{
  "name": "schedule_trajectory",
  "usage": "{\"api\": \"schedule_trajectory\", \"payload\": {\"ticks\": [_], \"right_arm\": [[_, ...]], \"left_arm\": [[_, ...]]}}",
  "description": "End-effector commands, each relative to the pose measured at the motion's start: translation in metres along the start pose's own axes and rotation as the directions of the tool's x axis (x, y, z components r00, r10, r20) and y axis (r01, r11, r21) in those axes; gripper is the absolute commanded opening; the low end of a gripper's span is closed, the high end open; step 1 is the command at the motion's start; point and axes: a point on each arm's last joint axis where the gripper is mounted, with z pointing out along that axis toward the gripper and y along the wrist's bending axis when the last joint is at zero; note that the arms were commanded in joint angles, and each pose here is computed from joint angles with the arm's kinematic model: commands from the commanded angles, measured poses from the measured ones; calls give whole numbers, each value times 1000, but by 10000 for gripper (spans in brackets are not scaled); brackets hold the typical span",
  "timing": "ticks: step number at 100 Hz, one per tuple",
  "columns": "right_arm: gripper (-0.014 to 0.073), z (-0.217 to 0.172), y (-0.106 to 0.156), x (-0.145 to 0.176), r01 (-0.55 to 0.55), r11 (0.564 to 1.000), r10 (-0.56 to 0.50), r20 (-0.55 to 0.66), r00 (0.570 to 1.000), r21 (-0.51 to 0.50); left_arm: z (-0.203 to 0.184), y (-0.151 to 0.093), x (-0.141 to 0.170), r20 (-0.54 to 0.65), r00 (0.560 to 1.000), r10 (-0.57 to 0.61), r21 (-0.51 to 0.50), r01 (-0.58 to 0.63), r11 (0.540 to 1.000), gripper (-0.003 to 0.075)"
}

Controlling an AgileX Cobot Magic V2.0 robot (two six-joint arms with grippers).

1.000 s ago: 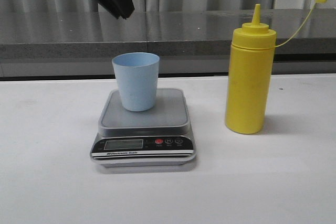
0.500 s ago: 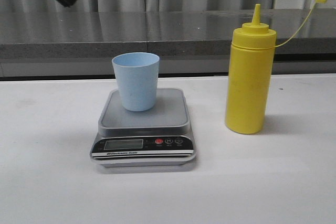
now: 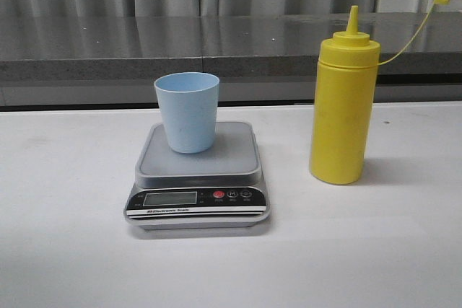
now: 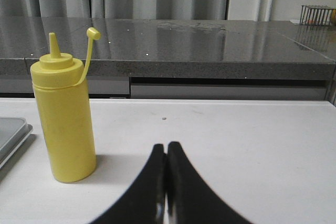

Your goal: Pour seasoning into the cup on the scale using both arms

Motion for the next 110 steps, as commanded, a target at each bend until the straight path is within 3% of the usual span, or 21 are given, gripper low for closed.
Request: {"api": "schedule_trajectory", "payload": {"ticks": [1,59,95,110], "right_arm": [[-67,-2,1,-9,2,1000,-1,94,996,-4],[-67,-2,2,-15,3,1000,-1,158,987,-13],[-67,-3,2,-16,3,1000,-1,169,986,-15],[-67,-3,2,-22,3,1000,-1,156,988,-10]], "left_arm": [[-23,1,2,167,986,-10,-19,13,1000,10],[-90,-4,110,394,919,3,-40,14,999,10],[-106,-7,143,512,859,23,-48,1,999,10],[-107,-7,146,517,856,25,-47,0,999,10]]}}
